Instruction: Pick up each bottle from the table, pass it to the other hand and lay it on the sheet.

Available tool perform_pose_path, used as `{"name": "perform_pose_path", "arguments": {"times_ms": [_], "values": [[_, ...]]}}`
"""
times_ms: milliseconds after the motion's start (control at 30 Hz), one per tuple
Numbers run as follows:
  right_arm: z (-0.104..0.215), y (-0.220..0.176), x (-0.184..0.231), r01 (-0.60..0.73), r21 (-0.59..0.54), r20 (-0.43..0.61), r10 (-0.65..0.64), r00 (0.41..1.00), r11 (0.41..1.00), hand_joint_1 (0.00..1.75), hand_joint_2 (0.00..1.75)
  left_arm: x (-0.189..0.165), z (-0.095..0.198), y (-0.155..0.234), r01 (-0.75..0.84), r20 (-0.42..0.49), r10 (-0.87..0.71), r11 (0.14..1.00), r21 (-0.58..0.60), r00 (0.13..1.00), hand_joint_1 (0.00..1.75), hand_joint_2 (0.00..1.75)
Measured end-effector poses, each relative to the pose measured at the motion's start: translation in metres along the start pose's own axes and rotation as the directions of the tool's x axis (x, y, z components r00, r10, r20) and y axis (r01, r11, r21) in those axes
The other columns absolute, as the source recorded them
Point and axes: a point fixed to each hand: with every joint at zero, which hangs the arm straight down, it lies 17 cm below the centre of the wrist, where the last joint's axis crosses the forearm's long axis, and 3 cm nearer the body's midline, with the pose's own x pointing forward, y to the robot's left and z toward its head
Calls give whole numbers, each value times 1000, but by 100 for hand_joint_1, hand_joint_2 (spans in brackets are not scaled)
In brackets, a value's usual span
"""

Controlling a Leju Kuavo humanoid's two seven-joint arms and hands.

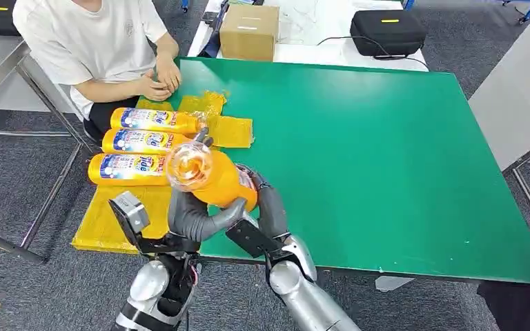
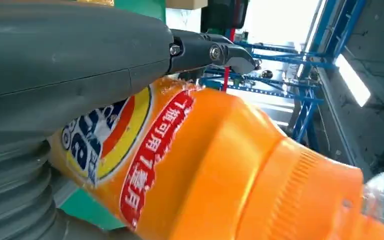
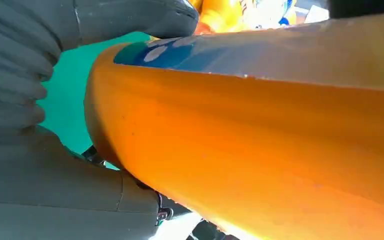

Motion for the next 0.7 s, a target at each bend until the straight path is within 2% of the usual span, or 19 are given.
{"name": "perform_pose_path", "arguments": {"times_ms": [267, 300, 333, 367, 433, 467, 700], "values": [[0, 2, 1, 0, 8, 5, 0, 1000, 1000, 175, 175, 0, -1, 3, 1, 0, -1, 1000, 6, 1000, 175, 175], [-1, 3, 2, 0, 10, 7, 0, 1000, 1000, 161, 175, 0, -2, 4, -2, 1, 2, 1000, 8, 1000, 175, 175], [-2, 4, 3, -3, 16, 12, 2, 1000, 1000, 120, 175, 2, -3, 6, -21, 3, 21, 1000, 14, 1000, 175, 175], [-3, 5, 4, -7, 23, 21, 7, 1000, 1000, 0, 175, 4, -6, 9, -51, 0, 51, 999, 14, 999, 175, 175], [-1, 9, 3, -3, 31, 18, 2, 1000, 1000, 0, 175, 5, -8, 12, -68, 0, 68, 998, 13, 998, 175, 175], [0, 10, 3, -3, 33, 19, 2, 1000, 999, 0, 0, 5, -9, 12, -69, 1, 69, 998, 12, 998, 175, 175], [1, 11, 4, 2, 33, 24, -3, 1000, 999, 0, 0, 7, -10, 12, -65, 3, 65, 998, 3, 998, 175, 175]]}}
